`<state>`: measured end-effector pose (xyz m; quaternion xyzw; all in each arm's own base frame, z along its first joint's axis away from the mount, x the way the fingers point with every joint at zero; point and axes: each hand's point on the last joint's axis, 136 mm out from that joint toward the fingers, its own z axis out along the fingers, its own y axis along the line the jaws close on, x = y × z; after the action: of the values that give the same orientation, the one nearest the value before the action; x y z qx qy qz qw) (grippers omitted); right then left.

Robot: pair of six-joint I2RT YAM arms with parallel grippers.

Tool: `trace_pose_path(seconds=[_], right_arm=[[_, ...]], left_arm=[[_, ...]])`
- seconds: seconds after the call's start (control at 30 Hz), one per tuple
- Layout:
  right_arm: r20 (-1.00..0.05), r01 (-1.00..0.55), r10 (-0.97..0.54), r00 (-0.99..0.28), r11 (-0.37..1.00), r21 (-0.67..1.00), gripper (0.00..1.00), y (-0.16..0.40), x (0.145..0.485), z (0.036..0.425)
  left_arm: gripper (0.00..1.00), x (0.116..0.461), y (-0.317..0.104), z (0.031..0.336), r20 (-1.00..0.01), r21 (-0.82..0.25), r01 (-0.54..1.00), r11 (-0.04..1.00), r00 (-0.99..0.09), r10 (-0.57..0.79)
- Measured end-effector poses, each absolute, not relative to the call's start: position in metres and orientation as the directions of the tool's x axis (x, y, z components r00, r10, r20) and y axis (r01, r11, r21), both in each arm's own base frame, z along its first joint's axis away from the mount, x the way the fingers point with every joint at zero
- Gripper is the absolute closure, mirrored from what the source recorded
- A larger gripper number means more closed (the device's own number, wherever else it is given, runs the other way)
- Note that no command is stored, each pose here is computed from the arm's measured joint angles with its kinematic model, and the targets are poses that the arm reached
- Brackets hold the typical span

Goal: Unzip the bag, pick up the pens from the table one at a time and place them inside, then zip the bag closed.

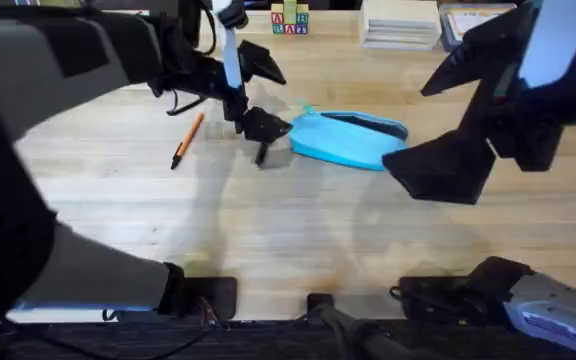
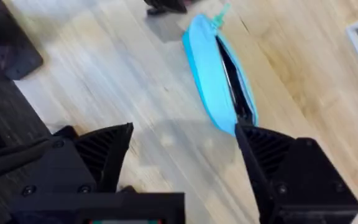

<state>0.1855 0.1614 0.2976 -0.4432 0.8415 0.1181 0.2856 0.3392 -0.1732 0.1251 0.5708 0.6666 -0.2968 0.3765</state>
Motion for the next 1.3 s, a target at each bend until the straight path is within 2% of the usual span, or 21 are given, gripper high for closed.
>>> trace_pose_path(seconds=[0.27,0.57,0.77,1.07,1.23,1.3], right_arm=[[-0.552,-0.77,-0.668,-0.499,0.634,-0.072,0.003,0.148,0.189,0.293],[-0.549,-0.672,-0.578,-0.604,0.74,-0.039,0.004,0.127,0.203,0.289],[-0.486,-0.624,-0.541,-0.686,0.781,0.013,0.004,0.116,0.208,0.255],[-0.448,-0.578,-0.5,-0.741,0.814,0.048,0.009,0.101,0.216,0.223],[-0.443,-0.571,-0.485,-0.754,0.818,0.077,0.052,0.094,0.219,0.21],[-0.44,-0.569,-0.483,-0.757,0.818,0.081,0.128,0.09,0.22,0.206]], left_arm=[[0.009,0.326,-0.162,0.16,-0.8,0.111,0.972,0.206,-0.036,0.598],[0.009,0.306,-0.149,0.192,-0.759,0.2,0.951,0.237,-0.003,0.651],[0.009,0.292,-0.144,0.209,-0.743,0.239,0.939,0.248,0.013,0.669],[0.007,0.267,-0.131,0.217,-0.702,0.241,0.928,0.283,-0.034,0.711],[0.007,0.257,-0.125,0.226,-0.699,0.242,0.912,0.331,-0.073,0.712],[0.007,0.253,-0.123,0.23,-0.703,0.235,0.903,0.36,-0.098,0.705]])
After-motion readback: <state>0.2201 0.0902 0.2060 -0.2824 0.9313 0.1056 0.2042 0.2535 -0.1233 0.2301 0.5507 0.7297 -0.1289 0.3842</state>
